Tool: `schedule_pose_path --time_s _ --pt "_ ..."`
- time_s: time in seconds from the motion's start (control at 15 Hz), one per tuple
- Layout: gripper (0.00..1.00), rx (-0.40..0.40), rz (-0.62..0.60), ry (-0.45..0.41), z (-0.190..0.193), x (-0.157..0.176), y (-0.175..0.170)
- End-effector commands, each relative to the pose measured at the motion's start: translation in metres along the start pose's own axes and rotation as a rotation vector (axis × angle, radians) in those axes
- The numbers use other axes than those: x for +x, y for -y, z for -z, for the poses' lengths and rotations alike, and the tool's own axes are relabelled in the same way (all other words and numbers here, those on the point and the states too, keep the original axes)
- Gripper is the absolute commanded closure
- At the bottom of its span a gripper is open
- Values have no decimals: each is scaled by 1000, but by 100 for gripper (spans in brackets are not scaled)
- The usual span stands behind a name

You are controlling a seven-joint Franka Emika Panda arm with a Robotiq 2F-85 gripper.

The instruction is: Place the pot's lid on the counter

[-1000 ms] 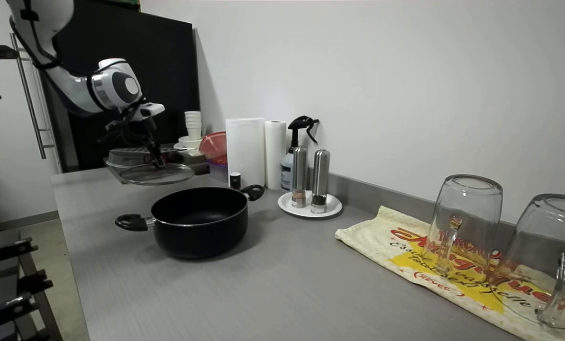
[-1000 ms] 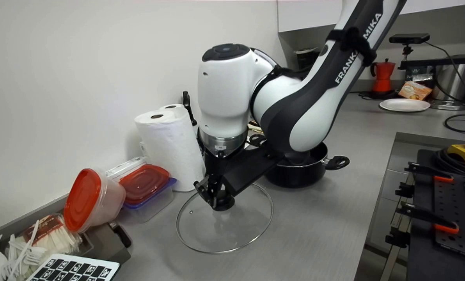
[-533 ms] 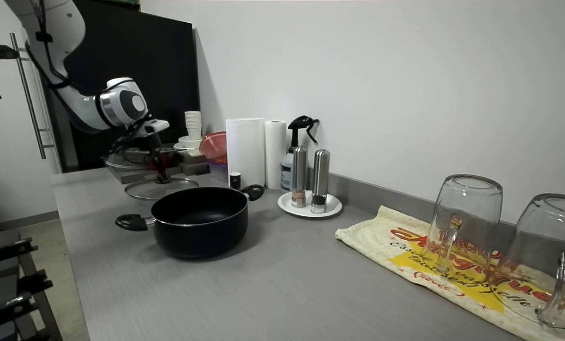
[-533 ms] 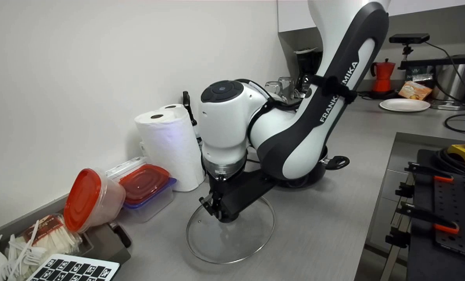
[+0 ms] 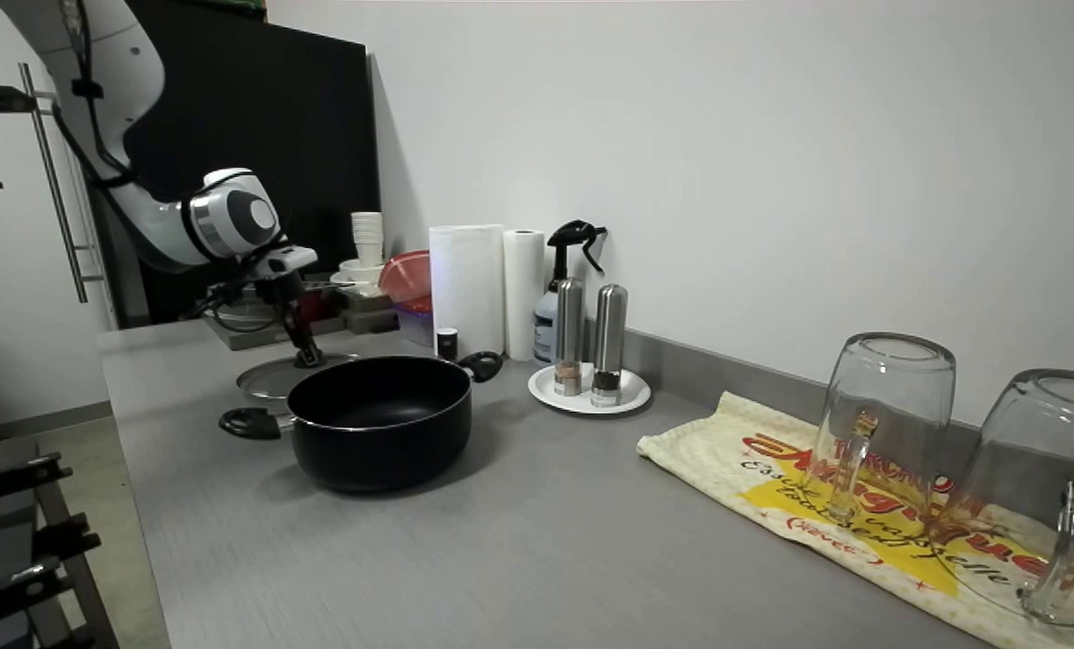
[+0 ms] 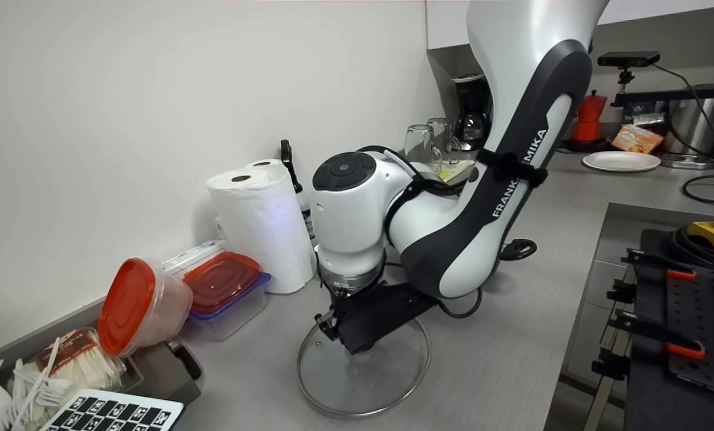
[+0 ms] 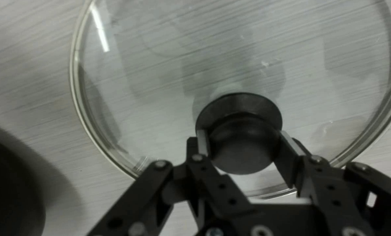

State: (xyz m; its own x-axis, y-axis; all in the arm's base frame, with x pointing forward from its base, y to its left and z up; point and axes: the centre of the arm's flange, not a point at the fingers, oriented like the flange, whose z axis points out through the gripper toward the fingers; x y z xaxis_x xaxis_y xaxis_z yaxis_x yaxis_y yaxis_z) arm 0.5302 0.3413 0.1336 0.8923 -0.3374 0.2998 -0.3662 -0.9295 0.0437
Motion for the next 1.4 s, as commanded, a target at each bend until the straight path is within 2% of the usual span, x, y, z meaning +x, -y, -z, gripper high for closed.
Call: schedule_pose_path --time_s 0.0,0.47,0.53,0.6,0.67,0.87,1.33 --pt "75 19 -85 -28 1 4 6" --pt "75 2 -256 10 -7 12 -14" --pt "70 -1 -257 29 -8 12 -19" --pt "25 -10 -254 50 -8 13 -23" --pt "49 -14 -229 20 -10 13 -14" --pt "27 -20 -248 33 -14 15 -19" --pt "25 -21 -248 37 -14 13 -20"
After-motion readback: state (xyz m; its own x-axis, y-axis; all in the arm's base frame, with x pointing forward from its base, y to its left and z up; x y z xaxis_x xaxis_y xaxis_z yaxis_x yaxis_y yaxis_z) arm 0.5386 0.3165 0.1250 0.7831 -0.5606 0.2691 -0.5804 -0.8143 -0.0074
